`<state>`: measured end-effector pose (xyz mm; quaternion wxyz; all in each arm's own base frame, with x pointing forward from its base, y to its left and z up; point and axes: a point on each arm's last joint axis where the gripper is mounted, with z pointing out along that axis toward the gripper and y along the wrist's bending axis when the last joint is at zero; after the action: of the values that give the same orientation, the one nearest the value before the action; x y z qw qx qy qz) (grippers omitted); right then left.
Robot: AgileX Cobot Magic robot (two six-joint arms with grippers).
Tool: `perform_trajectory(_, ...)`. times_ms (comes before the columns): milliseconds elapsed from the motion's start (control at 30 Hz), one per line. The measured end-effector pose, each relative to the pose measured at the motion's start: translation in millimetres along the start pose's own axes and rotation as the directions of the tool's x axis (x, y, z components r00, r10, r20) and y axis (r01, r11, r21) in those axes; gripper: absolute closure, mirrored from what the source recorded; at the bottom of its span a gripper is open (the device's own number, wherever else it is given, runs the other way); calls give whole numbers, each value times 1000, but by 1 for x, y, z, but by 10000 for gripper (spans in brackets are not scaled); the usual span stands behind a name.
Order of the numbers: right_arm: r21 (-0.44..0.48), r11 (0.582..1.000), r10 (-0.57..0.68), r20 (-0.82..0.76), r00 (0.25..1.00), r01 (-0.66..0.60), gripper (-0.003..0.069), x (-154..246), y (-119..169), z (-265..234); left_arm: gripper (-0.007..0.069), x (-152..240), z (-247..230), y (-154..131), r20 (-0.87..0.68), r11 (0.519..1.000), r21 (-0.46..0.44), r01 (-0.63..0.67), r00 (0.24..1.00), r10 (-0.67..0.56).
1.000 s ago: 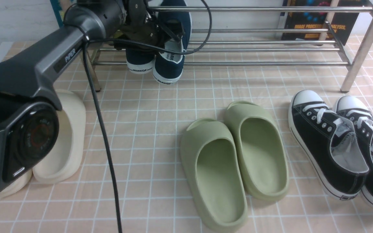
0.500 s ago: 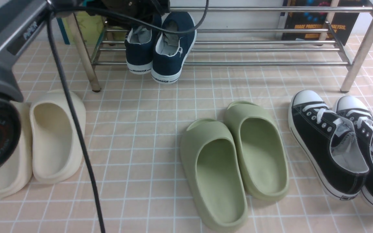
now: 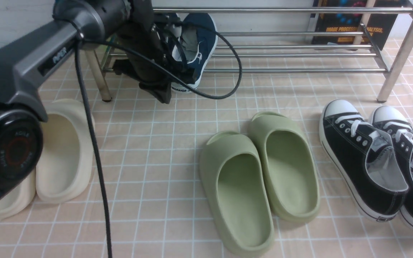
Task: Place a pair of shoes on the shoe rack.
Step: Use the left arm to put a shoe into the shoe rack
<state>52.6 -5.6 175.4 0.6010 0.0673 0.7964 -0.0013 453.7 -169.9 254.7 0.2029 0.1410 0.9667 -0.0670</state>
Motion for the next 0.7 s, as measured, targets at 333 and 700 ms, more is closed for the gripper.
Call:
perform_trajectory(333,0,1000,0,0,1000,0,421,0,0,0,620,-17,20,-4,182,996,63,59,981,-69)
perform_trajectory(700,0,1000,0,0,1000,0,421,0,0,0,617,-32,11,-2,315,996,57,73,945,-88)
